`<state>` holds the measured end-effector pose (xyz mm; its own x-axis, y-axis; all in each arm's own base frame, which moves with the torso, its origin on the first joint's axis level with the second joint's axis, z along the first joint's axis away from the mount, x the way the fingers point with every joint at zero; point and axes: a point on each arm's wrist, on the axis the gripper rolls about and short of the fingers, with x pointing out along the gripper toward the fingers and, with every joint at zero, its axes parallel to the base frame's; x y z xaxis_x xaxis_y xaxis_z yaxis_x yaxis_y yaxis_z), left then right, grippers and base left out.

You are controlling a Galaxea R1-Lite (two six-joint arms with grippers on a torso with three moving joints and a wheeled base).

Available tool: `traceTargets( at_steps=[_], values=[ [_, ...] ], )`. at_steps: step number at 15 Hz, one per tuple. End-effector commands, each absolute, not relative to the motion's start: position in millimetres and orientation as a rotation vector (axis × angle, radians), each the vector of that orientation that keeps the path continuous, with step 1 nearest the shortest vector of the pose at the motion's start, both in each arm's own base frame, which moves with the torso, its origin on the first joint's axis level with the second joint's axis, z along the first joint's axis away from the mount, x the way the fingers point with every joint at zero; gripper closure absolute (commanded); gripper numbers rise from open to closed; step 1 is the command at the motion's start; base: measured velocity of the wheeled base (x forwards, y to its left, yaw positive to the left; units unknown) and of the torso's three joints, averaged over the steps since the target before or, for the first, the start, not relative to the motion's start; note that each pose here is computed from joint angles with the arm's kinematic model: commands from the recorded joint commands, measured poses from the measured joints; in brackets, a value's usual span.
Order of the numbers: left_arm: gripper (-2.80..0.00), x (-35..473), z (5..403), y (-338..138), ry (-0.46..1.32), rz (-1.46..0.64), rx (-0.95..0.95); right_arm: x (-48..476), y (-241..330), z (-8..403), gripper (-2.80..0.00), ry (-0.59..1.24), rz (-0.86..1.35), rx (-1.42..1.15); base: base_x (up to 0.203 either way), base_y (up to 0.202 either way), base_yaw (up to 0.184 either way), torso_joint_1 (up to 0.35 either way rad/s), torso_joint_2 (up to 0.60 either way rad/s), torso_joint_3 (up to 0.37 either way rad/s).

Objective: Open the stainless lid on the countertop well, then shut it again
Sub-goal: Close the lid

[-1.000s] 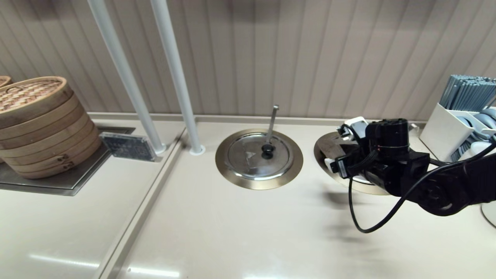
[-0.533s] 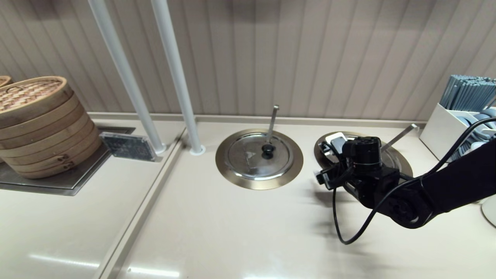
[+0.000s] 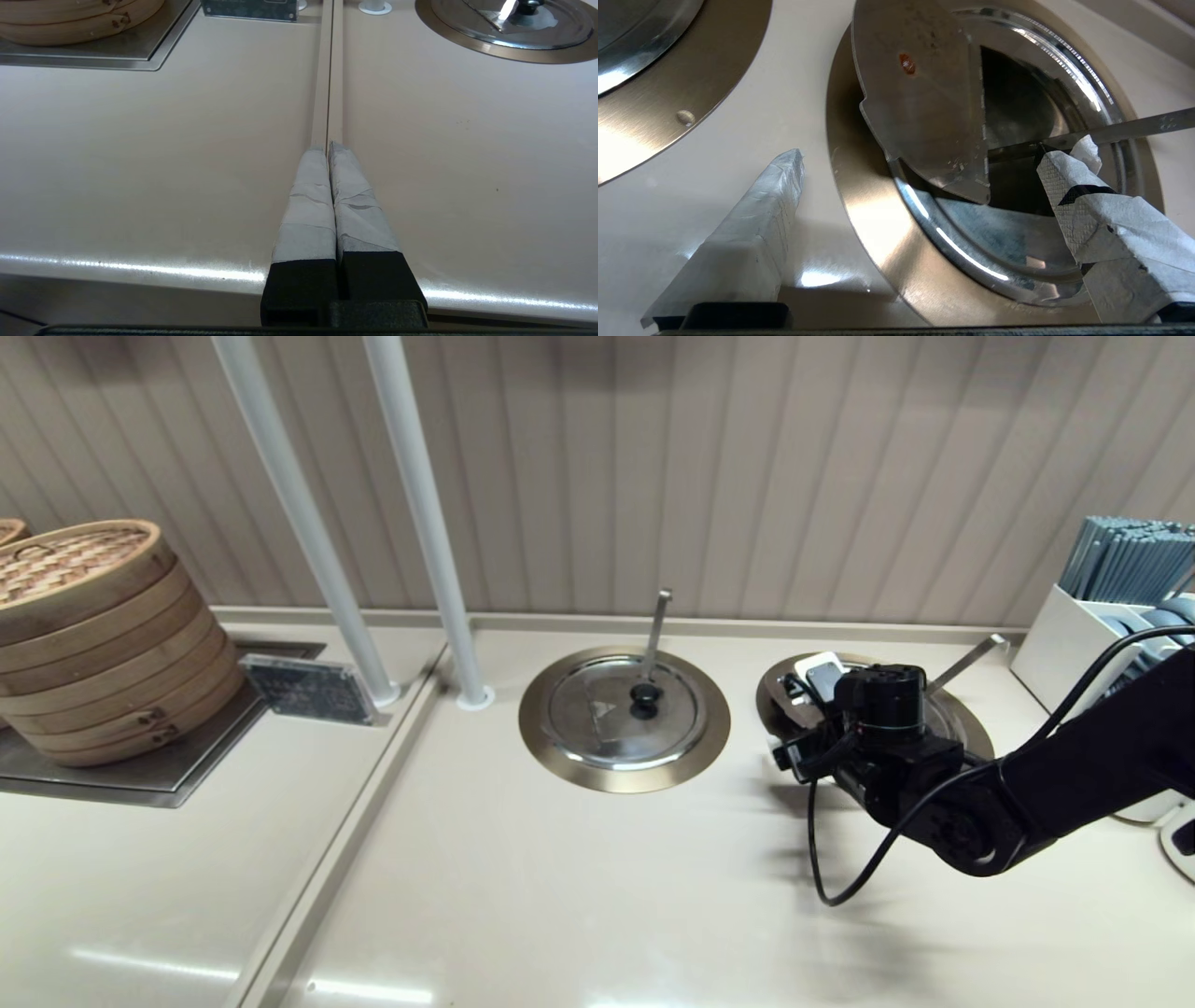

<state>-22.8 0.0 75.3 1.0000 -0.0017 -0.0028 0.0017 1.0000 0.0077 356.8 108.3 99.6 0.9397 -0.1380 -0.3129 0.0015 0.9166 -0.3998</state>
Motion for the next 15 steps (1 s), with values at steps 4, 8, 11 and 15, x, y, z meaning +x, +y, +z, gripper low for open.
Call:
traceTargets(
  at_steps=[4,8,11,15],
  values=[
    [0.00,-22.8,75.0,0.0,0.005,-0.002,0.008,368.4,90.7,96.3,-2.80,0.296,-0.129,-0.434,0.000,0.000,0.000,0.000,0.00,0.000],
    [0.00,-22.9,75.5,0.0,0.002,-0.002,0.008,367.5,89.9,101.5,-2.80,0.283,-0.132,-0.430,0.000,0.000,0.000,0.000,0.00,0.000],
    [0.00,-22.8,75.2,0.0,0.003,-0.002,0.008,368.7,81.2,108.4,-2.80,0.270,-0.157,-0.431,0.000,0.000,0.000,0.000,0.00,0.000],
    [0.00,-22.8,75.2,0.0,0.003,-0.002,0.008,372.0,64.8,119.3,-2.80,0.249,-0.203,-0.433,0.000,0.000,0.000,0.000,0.00,0.000]
  ],
)
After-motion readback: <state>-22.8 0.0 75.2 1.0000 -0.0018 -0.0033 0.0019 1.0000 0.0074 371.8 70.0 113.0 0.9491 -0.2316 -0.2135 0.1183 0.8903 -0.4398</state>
